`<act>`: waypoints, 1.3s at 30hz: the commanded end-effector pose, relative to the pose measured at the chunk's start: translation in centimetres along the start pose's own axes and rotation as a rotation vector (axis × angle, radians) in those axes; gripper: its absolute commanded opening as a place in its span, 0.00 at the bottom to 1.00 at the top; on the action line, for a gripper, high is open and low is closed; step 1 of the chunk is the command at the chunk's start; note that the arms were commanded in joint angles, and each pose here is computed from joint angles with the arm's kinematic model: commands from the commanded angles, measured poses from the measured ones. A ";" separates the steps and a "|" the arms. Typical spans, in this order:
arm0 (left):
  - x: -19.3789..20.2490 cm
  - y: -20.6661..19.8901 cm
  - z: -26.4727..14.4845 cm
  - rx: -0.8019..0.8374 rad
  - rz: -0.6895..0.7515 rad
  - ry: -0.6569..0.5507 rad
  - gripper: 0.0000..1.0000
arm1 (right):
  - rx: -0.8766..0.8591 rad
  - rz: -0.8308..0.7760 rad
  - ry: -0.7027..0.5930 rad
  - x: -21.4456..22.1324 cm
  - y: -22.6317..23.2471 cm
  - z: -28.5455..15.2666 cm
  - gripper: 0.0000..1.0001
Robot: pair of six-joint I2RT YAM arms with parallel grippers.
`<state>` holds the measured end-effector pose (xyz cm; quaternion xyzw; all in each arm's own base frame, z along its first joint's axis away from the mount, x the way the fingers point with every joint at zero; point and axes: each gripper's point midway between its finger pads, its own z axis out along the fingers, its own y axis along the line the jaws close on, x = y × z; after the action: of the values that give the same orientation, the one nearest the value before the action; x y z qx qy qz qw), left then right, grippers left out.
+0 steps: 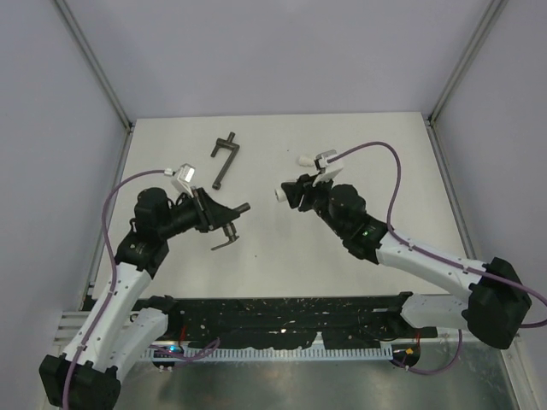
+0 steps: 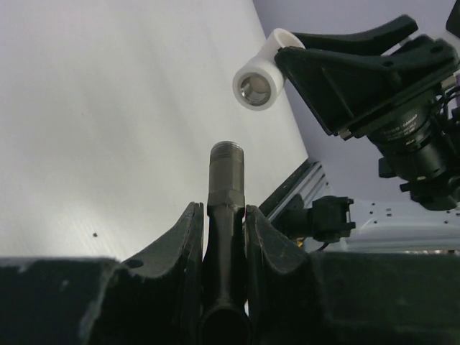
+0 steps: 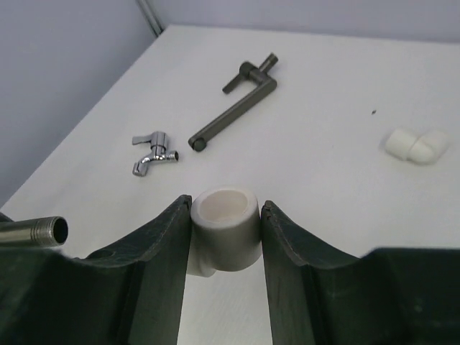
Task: Install the water faucets
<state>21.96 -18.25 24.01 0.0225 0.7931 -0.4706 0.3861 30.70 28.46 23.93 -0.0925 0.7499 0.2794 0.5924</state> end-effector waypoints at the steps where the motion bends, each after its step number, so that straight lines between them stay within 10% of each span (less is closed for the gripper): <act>1: -4.6 -4.9 1.0 0.158 -0.098 -0.159 0.00 | -0.093 -0.139 -0.350 -7.6 1.3 -2.5 0.05; 16: -6.3 -10.1 1.4 0.388 -0.416 -0.205 0.00 | -0.400 -0.157 -0.832 -13.8 6.2 -8.3 0.05; 39: -5.2 -12.2 1.3 0.457 -0.485 -0.163 0.00 | -0.410 -0.108 -0.868 -14.3 6.6 -8.5 0.05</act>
<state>22.13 -24.42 33.19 -0.1364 0.6482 -0.6909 0.2895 26.47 28.81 35.20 -0.1695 0.4483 0.3746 0.7937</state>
